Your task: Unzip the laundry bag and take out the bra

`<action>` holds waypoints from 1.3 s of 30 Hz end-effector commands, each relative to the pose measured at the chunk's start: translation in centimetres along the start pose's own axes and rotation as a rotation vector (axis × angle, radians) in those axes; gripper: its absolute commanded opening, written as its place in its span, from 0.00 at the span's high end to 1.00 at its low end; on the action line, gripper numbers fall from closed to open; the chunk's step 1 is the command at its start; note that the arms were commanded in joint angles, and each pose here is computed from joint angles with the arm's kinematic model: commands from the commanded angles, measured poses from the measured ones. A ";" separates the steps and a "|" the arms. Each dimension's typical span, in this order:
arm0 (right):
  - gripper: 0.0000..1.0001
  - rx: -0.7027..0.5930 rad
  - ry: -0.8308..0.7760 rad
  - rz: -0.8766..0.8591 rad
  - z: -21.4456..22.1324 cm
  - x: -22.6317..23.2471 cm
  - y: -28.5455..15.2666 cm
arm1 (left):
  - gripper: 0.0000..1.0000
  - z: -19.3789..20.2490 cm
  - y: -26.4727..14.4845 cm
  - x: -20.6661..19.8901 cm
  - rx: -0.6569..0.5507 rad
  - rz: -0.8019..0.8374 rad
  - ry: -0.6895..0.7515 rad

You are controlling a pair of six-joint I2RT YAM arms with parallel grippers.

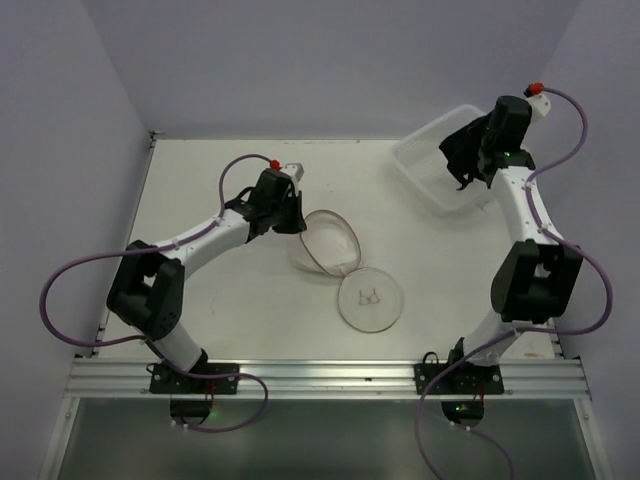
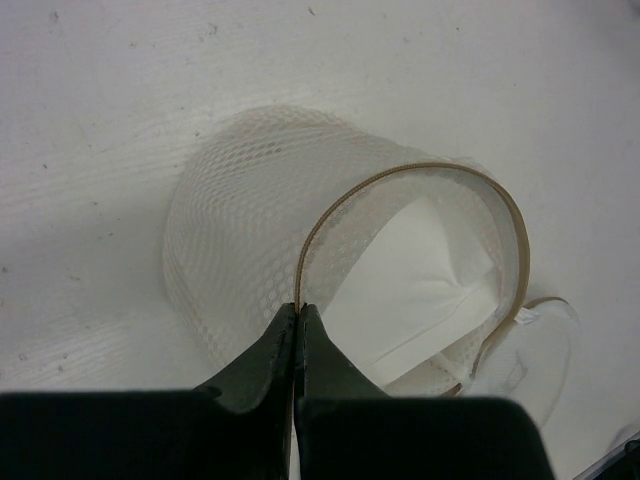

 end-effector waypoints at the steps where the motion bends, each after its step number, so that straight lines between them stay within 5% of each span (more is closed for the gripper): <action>1: 1.00 -0.132 0.068 0.028 -2.3 0.3 3.0 | 1.00 -0.5 -1.1 -0.7 -0.028 0.054 -0.014; 9: 1.00 0.006 0.087 -0.003 3.8 -1.5 12.8 | 1.00 0.0 -1.3 -0.1 -0.007 0.026 -0.003; 18: 0.94 0.184 0.186 -0.041 6.0 -5.4 14.2 | 1.00 0.0 -0.8 -0.3 0.008 0.037 -0.004; 22: 0.69 0.224 0.154 0.080 6.7 -7.7 12.9 | 1.00 -0.3 -0.7 -0.6 0.002 0.045 0.003; 23: 0.50 0.210 0.147 0.094 5.9 -7.7 12.2 | 1.00 -0.4 -0.7 -0.5 0.000 0.042 0.002; 27: 0.18 0.198 0.094 0.139 4.4 -8.0 10.1 | 1.00 -0.6 -0.7 -0.5 -0.001 0.040 0.005; 30: 0.07 0.190 0.054 0.155 2.8 -7.2 8.1 | 1.00 -0.6 -0.7 -0.6 -0.001 0.040 0.004; 39: 0.04 0.244 -0.038 0.139 1.4 -4.1 0.0 | 1.00 -0.6 -0.5 -0.9 0.008 0.053 -0.017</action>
Point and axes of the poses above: each gripper's point midway between its finger pads, its own y axis out along the fingers, its own x axis along the line the jaws close on, z = x × y, the point moved 2 cm from there along -y, back along the fingers, and after that the axes turned 2 degrees about -y, right-handed, at the moved point
